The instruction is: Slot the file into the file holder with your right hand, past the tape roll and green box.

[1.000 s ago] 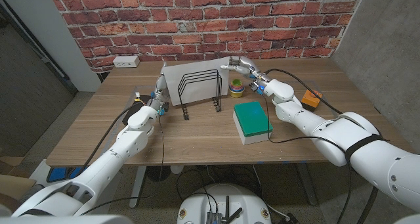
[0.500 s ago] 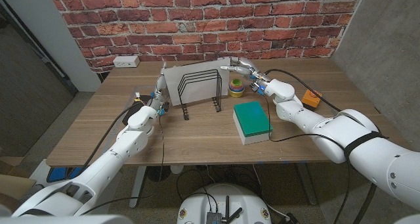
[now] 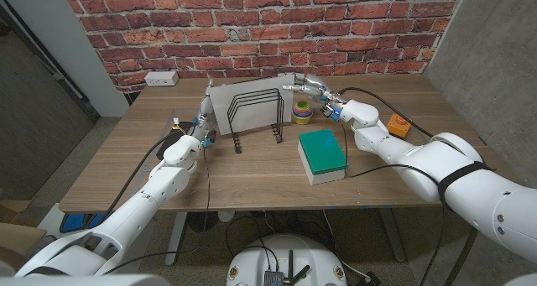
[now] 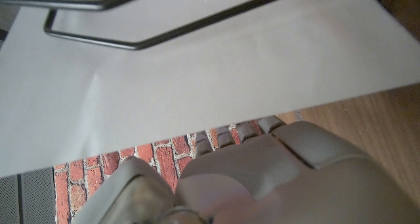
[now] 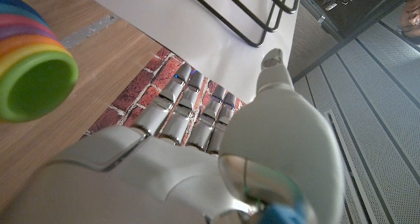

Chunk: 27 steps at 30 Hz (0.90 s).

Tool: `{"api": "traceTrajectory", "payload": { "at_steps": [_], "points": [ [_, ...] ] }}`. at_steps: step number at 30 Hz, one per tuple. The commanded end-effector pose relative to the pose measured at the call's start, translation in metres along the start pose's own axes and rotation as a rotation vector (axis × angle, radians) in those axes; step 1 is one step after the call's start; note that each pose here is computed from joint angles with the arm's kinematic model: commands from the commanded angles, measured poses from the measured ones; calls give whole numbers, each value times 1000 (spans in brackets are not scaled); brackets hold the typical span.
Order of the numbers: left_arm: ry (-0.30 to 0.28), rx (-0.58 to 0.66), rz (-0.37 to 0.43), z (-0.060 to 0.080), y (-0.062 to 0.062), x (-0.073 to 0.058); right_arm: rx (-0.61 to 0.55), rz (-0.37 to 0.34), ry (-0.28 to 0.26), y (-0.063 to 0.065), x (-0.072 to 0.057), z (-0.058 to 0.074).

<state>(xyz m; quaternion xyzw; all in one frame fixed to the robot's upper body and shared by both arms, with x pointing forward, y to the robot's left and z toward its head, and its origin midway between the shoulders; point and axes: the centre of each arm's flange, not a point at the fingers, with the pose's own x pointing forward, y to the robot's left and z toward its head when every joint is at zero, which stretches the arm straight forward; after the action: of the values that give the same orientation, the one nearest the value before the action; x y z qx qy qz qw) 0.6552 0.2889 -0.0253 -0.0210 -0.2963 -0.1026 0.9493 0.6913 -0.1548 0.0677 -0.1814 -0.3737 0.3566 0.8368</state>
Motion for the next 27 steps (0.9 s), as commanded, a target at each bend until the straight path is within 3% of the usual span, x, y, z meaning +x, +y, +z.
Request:
{"api": "traceTrajectory", "payload": {
  "at_steps": [1, 10, 27],
  "points": [
    [-1, 0, 0, 0, 0, 0, 18, 41, 27, -4, -2, -2],
    [-1, 0, 0, 0, 0, 0, 15, 60, 49, -12, -6, -1],
    [-1, 0, 0, 0, 0, 0, -14, 56, 32, -21, -18, 2]
  ]
}}
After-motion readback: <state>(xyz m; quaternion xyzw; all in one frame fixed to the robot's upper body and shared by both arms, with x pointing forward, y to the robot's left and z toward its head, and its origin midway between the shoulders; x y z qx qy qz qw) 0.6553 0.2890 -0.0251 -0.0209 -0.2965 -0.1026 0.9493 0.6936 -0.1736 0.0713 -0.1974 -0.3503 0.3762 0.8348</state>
